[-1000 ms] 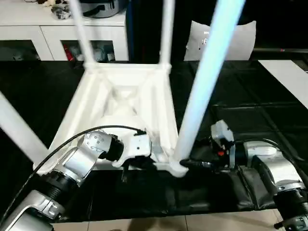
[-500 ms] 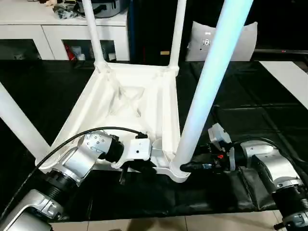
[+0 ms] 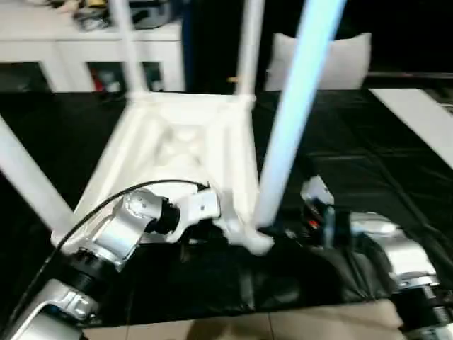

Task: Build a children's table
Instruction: Rotate leg to tighten

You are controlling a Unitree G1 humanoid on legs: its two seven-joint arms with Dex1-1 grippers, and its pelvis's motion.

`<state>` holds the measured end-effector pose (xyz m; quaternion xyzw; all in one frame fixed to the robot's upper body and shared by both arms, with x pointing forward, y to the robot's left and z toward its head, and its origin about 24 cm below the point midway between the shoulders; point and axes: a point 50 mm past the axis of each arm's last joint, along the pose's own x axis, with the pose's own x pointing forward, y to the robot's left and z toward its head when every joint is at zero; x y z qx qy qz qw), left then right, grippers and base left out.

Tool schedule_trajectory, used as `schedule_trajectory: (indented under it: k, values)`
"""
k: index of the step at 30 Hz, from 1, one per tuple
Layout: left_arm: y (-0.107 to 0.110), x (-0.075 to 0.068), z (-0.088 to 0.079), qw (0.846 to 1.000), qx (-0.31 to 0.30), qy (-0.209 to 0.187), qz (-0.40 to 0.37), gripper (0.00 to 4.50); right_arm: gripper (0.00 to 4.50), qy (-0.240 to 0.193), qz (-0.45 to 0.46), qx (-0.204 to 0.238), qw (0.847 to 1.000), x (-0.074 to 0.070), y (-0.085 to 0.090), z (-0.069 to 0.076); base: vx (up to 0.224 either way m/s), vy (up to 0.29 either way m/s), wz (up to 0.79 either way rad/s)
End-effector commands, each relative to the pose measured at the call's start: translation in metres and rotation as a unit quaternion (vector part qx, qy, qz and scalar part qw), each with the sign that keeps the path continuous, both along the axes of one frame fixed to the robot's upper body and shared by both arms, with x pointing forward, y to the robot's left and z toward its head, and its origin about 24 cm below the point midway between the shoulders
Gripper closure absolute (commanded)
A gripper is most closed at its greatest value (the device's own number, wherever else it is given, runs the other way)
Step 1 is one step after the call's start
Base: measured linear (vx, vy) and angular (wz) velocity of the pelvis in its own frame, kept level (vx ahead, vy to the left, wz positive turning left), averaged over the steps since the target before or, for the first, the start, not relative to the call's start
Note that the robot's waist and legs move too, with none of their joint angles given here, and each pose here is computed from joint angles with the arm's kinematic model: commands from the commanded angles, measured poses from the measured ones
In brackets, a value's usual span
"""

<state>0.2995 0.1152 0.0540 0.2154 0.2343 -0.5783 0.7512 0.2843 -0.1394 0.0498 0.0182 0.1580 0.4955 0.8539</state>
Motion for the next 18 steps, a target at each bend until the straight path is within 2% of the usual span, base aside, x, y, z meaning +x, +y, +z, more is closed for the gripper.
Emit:
schedule_trajectory:
  k: [1,4,10,11,14,15,18]
  values:
    - [-0.026,0.0,0.008,0.999,-0.047,-0.018,0.004,4.5,2.57,0.016,0.031,0.009,0.999,-0.006,0.029,-0.004,0.0,0.0,0.0]
    - [-0.049,0.005,0.011,0.993,-0.085,-0.015,0.08,4.5,2.57,0.034,-0.112,0.003,0.993,0.007,0.052,-0.009,0.0,0.0,0.0]
    - [-0.065,0.011,0.014,0.985,-0.101,-0.033,0.138,4.5,2.57,0.034,-0.201,0.002,0.979,0.015,0.06,-0.01,0.018,-0.027,-0.02]
    - [-0.066,0.011,0.014,0.984,-0.099,-0.036,0.141,4.5,2.01,0.028,-0.213,0.003,0.977,0.017,0.059,-0.009,0.078,0.017,-0.32]
    - [-0.062,0.012,0.013,0.985,-0.085,-0.047,0.142,4.5,1.81,0.015,-0.237,0.028,0.971,0.018,0.054,-0.005,0.062,0.036,-0.12]
    - [-0.06,0.013,0.013,0.986,-0.08,-0.049,0.14,4.5,1.52,0.011,-0.238,0.03,0.971,0.018,0.052,-0.004,0.054,0.046,0.04]
    - [-0.051,0.012,0.013,0.988,-0.071,-0.055,0.124,4.5,1.39,-0.002,-0.229,0.028,0.973,0.015,0.045,-0.004,0.0,0.0,0.0]
